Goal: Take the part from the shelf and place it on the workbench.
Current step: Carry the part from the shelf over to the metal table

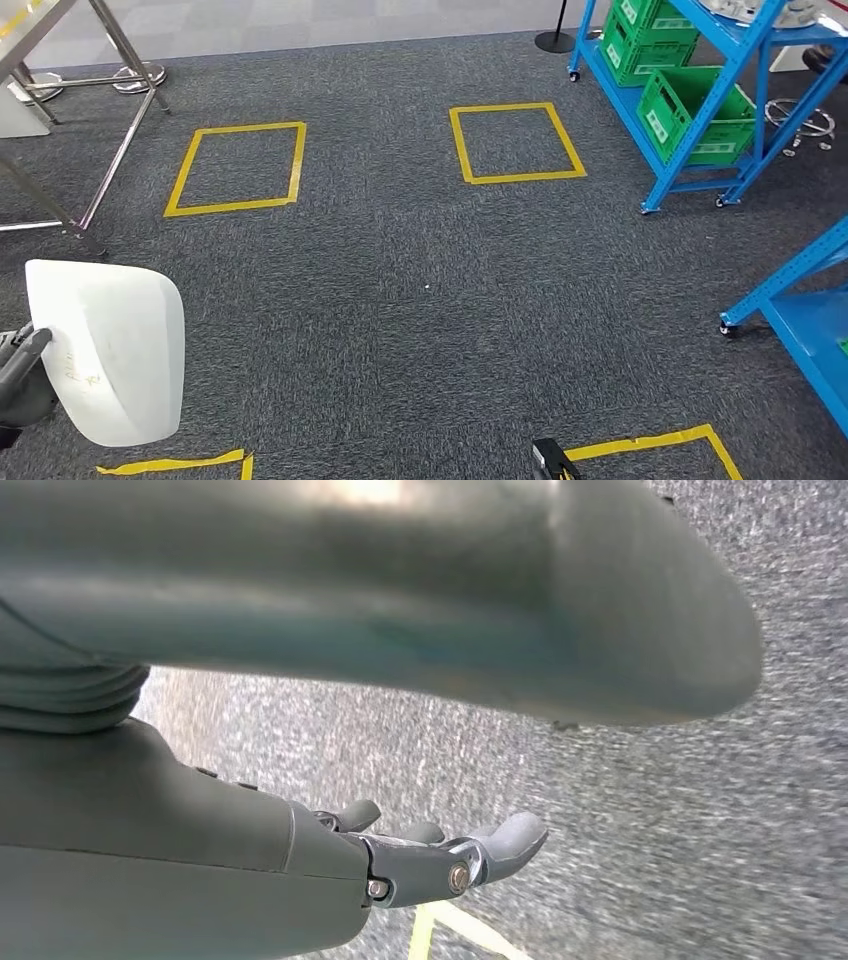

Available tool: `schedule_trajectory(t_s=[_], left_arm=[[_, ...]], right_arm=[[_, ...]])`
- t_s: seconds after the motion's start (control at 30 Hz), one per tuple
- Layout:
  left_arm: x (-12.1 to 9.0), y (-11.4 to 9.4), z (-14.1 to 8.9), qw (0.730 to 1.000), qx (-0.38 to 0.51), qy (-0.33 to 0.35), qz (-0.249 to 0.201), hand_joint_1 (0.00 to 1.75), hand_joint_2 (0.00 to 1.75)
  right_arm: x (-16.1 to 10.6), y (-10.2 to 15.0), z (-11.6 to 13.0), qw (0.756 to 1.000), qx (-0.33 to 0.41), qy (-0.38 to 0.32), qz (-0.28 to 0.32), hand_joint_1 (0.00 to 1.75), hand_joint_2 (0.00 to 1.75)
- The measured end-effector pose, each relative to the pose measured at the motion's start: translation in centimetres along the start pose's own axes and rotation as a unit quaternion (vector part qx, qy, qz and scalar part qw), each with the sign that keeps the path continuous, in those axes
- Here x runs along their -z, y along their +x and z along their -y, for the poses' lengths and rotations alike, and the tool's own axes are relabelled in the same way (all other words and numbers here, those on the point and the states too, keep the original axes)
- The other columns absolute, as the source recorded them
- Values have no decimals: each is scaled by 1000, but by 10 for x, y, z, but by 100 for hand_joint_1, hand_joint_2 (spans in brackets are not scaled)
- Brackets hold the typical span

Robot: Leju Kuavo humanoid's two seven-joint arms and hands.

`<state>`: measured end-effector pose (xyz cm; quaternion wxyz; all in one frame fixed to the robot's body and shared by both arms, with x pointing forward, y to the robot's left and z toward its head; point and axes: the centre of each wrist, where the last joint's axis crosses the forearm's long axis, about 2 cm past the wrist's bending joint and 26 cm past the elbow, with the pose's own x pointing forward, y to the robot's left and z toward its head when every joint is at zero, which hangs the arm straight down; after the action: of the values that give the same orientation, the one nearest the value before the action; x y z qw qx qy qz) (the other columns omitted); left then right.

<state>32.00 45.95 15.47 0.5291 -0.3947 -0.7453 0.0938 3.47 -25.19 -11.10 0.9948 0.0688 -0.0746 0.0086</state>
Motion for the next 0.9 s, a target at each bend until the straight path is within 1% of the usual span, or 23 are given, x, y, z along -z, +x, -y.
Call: schedule_trajectory(t_s=[0.2,0.3,0.43,0.7,0.9], left_arm=[[12,7,-1,1000,0,-8,25,175,175],[19,7,0,999,-1,-11,37,175,175],[19,6,1,999,-2,-11,44,175,175],[18,18,2,998,9,-16,59,175,175],[17,20,2,998,11,-14,63,175,175]], right_arm=[[0,5,0,1000,0,1,8,0,0],[0,3,-1,1000,-3,3,9,0,0],[0,1,-1,1000,-8,3,9,0,0],[0,2,-3,1000,-10,6,11,0,0],[0,1,-3,1000,-15,6,8,0,0]])
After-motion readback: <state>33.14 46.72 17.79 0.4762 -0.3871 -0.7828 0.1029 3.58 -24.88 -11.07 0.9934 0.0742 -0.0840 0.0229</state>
